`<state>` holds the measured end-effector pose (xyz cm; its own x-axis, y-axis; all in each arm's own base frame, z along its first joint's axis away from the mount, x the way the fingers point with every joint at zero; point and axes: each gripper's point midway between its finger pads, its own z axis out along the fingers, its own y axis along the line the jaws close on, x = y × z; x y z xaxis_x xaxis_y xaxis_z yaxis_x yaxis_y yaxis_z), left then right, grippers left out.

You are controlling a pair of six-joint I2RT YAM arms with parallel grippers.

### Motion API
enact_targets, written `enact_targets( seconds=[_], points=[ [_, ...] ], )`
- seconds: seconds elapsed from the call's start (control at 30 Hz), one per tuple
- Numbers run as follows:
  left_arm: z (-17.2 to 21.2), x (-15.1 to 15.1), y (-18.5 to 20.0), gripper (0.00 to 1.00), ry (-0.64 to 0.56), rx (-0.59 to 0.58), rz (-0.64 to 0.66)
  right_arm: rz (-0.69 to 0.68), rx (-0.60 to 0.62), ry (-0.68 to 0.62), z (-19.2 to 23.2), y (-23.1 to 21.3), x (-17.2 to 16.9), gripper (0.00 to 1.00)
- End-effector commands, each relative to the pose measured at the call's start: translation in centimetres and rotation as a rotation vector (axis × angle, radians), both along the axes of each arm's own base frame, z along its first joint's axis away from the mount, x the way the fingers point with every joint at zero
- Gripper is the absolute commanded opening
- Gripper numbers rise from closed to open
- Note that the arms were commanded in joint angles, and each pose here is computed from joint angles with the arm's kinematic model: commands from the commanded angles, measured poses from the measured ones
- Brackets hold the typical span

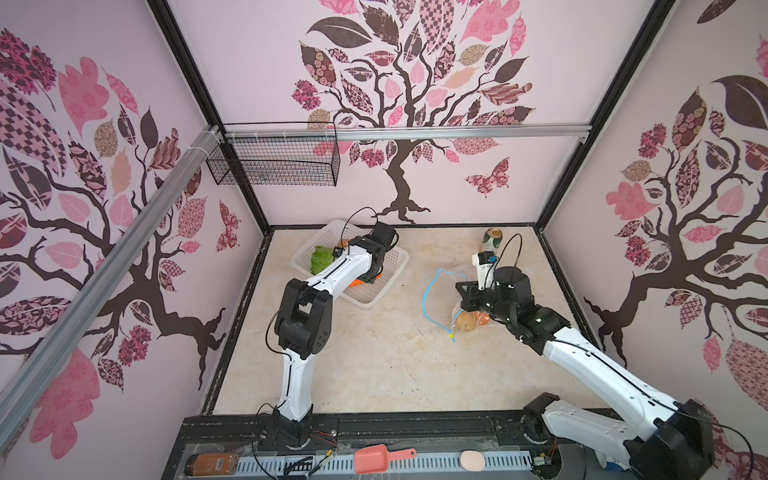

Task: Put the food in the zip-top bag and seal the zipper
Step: 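Withdraw the left gripper from the bag back over the basket, then lower the left gripper onto the orange carrot and close on it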

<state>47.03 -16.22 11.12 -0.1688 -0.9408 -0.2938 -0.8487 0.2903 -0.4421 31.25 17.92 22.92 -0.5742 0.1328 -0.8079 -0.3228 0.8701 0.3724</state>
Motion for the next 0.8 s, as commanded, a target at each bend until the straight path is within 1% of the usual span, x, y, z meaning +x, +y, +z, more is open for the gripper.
enact_targets(
  seconds=[0.0,0.17,0.3,0.57,0.77],
  points=[
    [-1.1,-0.2,0.7,0.71,0.048,-0.038,0.098,-0.017,-0.004,-0.017,0.3,-0.4,-0.2,0.00],
    [-2.1,-0.3,2.1,0.70,0.077,-0.011,0.139,-0.026,-0.017,-0.016,0.2,-0.7,-0.2,0.00],
    [-3.7,-0.9,3.2,0.70,0.127,-0.028,0.177,-0.024,-0.016,-0.012,0.1,-0.5,0.0,0.00],
    [-5.9,-1.2,5.4,0.71,0.181,-0.016,0.226,-0.018,-0.031,0.008,-0.5,-0.3,0.3,0.00],
    [-7.7,-1.4,5.7,0.71,0.234,-0.038,0.237,-0.017,-0.038,0.009,-0.3,-0.1,0.7,0.00]
  ],
)
